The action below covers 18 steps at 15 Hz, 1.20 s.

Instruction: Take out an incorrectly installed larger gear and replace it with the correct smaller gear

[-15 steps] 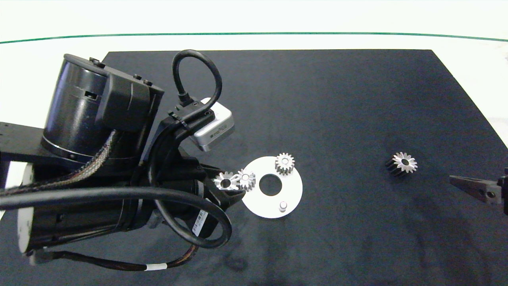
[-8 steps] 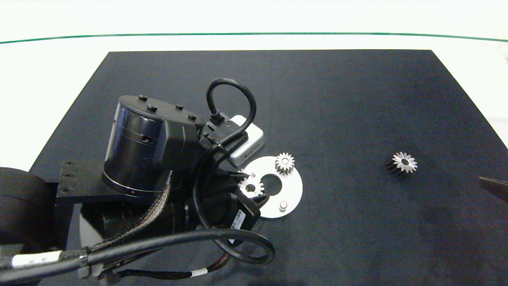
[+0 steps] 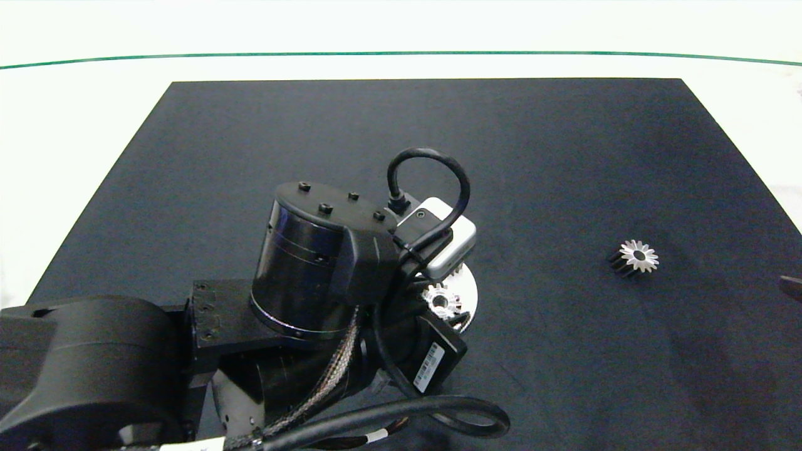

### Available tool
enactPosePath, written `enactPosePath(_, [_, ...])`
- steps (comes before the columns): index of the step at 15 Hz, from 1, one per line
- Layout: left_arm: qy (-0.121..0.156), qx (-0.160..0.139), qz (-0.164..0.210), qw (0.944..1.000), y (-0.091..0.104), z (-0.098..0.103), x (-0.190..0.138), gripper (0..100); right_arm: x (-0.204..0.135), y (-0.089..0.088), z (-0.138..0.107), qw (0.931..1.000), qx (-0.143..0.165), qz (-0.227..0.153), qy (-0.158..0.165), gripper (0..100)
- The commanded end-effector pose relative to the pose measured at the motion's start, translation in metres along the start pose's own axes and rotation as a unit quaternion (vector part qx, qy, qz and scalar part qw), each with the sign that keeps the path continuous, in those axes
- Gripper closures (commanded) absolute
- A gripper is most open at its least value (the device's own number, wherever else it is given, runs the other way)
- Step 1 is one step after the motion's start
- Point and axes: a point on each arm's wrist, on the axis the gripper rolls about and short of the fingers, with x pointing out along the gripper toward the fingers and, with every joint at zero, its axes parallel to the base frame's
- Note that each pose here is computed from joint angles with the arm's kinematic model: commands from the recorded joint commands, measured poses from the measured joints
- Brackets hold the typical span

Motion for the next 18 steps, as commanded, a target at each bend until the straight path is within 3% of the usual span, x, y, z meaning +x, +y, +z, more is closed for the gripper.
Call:
enactPosePath(1, [0.003,0.001,-0.001,1.0000,-0.007,-0.007,0.021,81,-0.004,-0.002,-0.001,0.9999,0.004,-0.010,-0.006,0])
enactPosePath(10, [-0.014,0.004,-0.018,0.9997,-0.023,-0.010,0.033,81,-0.008,-0.003,-0.006,1.0000,0.002,-0.008,0.004,0])
enactPosePath(18, [-0.021,0.011,-0.008,0.9997,-0.024,-0.020,0.049,81,-0.009,-0.002,-0.008,1.0000,0.002,-0.007,0.005,0])
